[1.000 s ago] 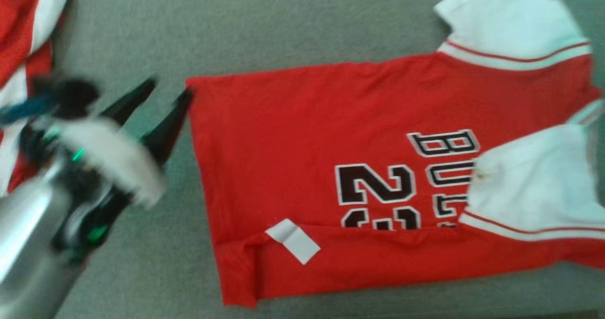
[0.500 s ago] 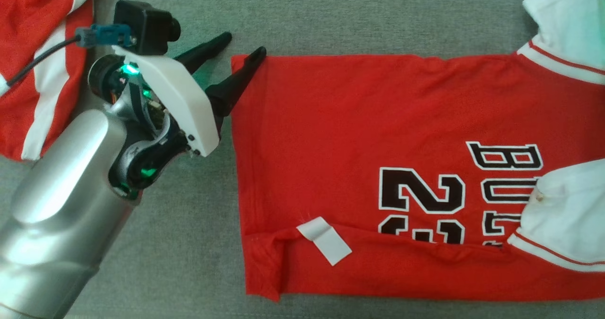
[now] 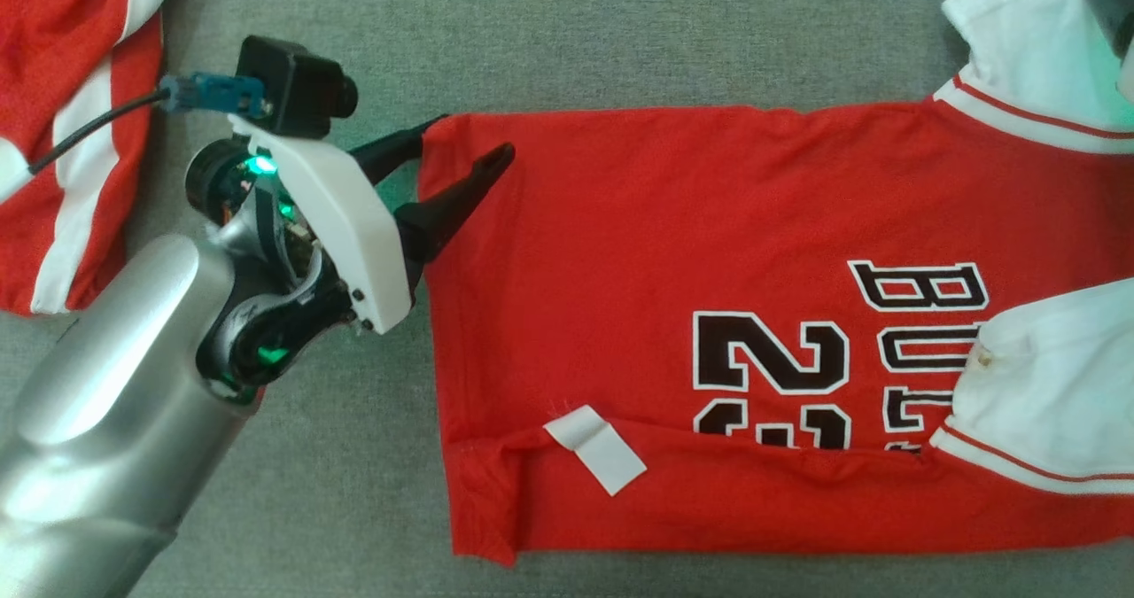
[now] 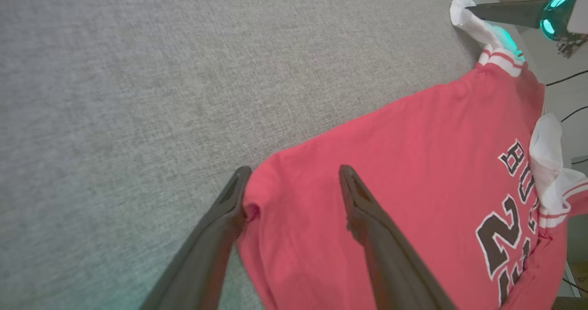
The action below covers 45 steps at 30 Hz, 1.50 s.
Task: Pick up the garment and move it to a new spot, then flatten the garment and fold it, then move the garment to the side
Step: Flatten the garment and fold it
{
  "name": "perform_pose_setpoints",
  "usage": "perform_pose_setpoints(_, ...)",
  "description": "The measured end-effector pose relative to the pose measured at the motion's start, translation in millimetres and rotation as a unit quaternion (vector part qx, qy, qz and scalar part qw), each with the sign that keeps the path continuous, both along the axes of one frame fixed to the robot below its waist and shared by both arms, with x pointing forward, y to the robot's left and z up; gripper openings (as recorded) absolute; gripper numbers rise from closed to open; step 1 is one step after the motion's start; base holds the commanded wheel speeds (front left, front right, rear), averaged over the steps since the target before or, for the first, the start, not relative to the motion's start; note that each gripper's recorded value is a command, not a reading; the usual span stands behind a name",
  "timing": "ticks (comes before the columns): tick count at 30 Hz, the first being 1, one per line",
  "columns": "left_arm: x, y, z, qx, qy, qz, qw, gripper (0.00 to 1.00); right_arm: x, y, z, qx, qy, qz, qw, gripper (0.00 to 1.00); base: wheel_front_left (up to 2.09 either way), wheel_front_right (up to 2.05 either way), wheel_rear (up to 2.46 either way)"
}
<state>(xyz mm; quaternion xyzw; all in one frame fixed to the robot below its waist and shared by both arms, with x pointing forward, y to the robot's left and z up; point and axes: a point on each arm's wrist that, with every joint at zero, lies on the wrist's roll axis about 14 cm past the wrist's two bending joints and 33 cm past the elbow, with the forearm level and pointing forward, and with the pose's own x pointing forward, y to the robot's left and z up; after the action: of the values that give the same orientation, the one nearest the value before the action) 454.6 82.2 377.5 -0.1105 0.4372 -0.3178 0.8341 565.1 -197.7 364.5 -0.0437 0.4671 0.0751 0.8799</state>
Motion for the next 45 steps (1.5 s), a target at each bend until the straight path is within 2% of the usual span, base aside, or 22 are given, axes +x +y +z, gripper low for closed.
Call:
perform_pose_setpoints(2,-3,1,-1,0.003,0.003,-0.004,1.0,1.0,-3,2,-1,0.003,0.008,0.004,1.0,1.0,0.0,0.0,0.0)
perform_pose_setpoints(3,-3,1,-1,0.003,0.003,-0.005,1.0,0.71,-4,3,-1,0.002,0.008,0.006,1.0,1.0,0.0,0.0,0.0)
perform_pose_setpoints(4,-3,1,-1,0.004,0.003,-0.005,1.0,0.09,-5,4,-1,0.001,0.008,0.009,1.0,0.0,0.0,0.0,0.0)
perform_pose_setpoints(5,-3,1,-2,0.007,0.001,-0.006,1.0,0.0,-6,5,-1,0.002,0.007,0.012,1.0,0.0,0.0,0.0,0.0)
perform_pose_setpoints(8,-4,3,-3,0.014,-0.007,-0.003,1.0,0.0,-1,13,7,0.02,-0.023,0.014,0.999,0.0,0.0,0.0,0.0)
perform_pose_setpoints(13,6,5,9,0.01,-0.043,0.018,0.999,0.0,10,4,32,0.042,-0.082,-0.017,0.996,0.0,0.0,0.0,0.0)
perform_pose_setpoints(20,0,-3,39,-0.029,-0.082,0.036,0.996,0.0,0,2,79,0.073,-0.134,-0.019,0.988,0.0,0.0,0.0,0.0)
perform_pose_setpoints(24,-17,-13,60,-0.068,-0.099,0.047,0.992,0.0,-31,-9,102,0.094,-0.165,-0.031,0.981,0.0,0.0,0.0,0.0)
perform_pose_setpoints(29,-42,-16,74,-0.092,-0.108,0.06,0.988,0.0,-91,-40,107,0.093,-0.159,-0.07,0.98,0.0,0.0,0.0,0.0)
perform_pose_setpoints(35,-61,-20,82,-0.114,-0.107,0.072,0.985,0.0,-145,-45,97,0.101,-0.131,-0.095,0.982,0.0,0.0,0.0,0.0)
perform_pose_setpoints(45,-109,-20,70,-0.123,-0.057,0.086,0.987,0.0,-199,-43,70,0.112,-0.075,-0.119,0.984,0.0,0.0,0.0,0.0)
